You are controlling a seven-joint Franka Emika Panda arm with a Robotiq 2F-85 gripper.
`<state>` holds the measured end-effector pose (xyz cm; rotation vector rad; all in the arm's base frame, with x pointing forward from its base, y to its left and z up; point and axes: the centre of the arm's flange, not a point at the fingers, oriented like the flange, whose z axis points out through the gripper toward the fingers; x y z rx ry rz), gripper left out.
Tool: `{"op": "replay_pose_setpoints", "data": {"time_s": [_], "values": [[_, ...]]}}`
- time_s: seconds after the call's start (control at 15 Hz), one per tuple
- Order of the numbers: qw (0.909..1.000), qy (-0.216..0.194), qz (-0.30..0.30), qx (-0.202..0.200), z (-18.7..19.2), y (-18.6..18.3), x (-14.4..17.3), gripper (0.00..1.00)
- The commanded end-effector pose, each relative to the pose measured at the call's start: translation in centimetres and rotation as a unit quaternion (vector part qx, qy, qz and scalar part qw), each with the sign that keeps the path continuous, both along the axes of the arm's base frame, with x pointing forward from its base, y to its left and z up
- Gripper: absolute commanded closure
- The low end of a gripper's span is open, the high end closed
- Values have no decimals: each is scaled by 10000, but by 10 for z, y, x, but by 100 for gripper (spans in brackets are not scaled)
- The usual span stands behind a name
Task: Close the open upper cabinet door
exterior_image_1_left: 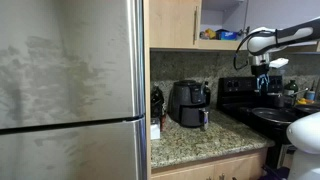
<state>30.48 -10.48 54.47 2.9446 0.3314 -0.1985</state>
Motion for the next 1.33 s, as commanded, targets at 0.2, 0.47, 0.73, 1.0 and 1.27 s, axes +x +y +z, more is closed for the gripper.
{"op": "replay_pose_setpoints", "data": {"time_s": [0.2,0.47,0.73,1.0,1.27], "values": [[9944,821,-521,-404,-49,-22,10,0],[9925,730,-979,-111,-96,-64,-28,0],[9857,-107,-1611,485,-114,-111,-94,0],[9647,-986,-2259,929,-112,-151,-132,0],[9326,-2072,-2764,1048,-80,-178,-143,0]]}}
